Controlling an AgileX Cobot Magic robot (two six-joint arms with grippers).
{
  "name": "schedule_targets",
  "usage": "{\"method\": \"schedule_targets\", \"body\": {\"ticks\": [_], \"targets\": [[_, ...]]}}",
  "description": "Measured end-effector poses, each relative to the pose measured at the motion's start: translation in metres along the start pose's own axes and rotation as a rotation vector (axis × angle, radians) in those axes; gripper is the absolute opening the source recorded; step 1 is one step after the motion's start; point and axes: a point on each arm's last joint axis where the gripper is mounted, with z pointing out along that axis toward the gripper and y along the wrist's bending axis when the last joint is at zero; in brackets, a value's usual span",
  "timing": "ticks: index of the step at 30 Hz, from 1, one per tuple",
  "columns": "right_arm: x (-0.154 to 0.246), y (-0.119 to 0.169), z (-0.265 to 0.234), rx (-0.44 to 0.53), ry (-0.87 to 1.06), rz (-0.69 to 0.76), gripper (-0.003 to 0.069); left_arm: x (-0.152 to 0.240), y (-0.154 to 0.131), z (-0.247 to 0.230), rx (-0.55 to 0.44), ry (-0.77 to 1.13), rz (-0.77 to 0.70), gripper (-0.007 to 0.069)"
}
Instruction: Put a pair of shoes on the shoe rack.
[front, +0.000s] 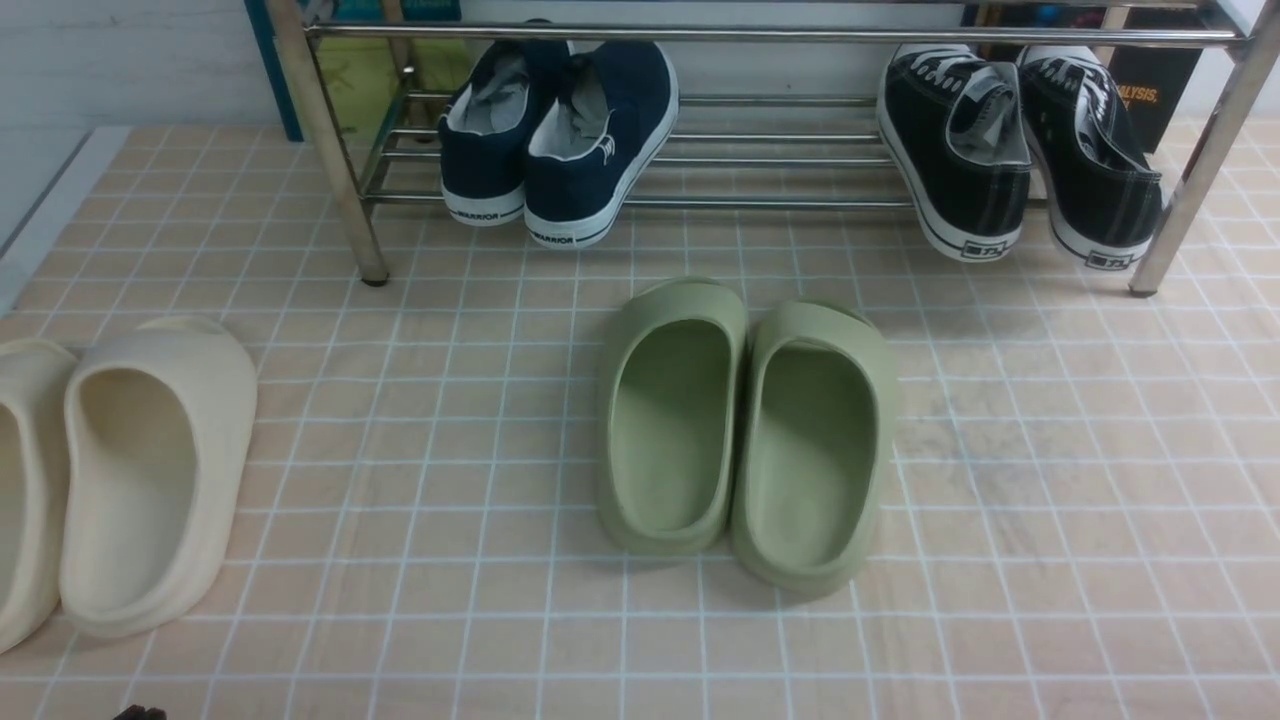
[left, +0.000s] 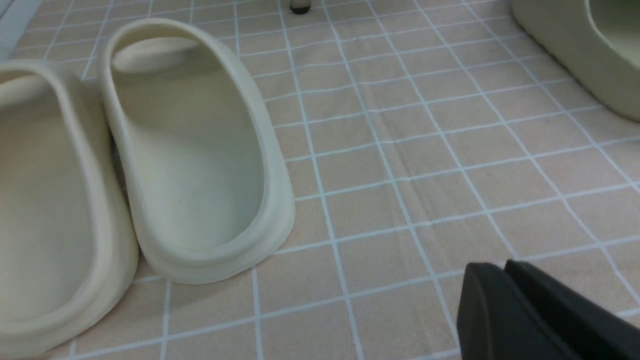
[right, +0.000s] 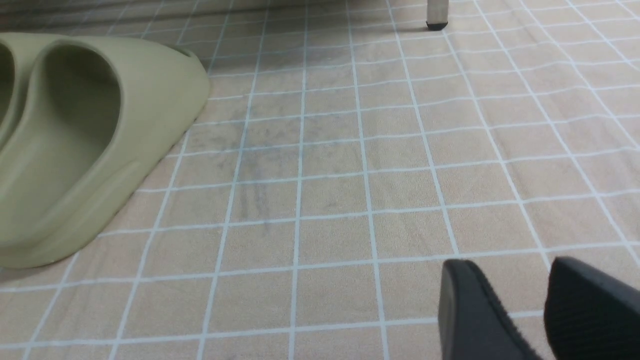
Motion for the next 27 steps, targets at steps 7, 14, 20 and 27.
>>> {"method": "schedule_targets", "body": {"ticks": [7,14,20,27], "targets": [[0.0000,0.0000,0.0000,0.000,0.000,0.000,0.0238,0.0000,-0.0002,0.0000,0.002,0.001,0.010,0.0053],[0.0000,0.0000,0.0000,0.000,0.000,0.000,0.0238,0.0005,0.0026,-0.0003,-0.029,0.010,-0.040,0.0053],[0.0000,0.0000,0.0000,0.000,0.000,0.000,0.0238,0.0007,0.0043,-0.0003,-0.048,0.011,-0.090,0.0053],[0.0000,0.0000,0.0000,0.000,0.000,0.000,0.0238,0.0007,0.0046,-0.0003,-0.050,0.011,-0.092,0.0058]]}}
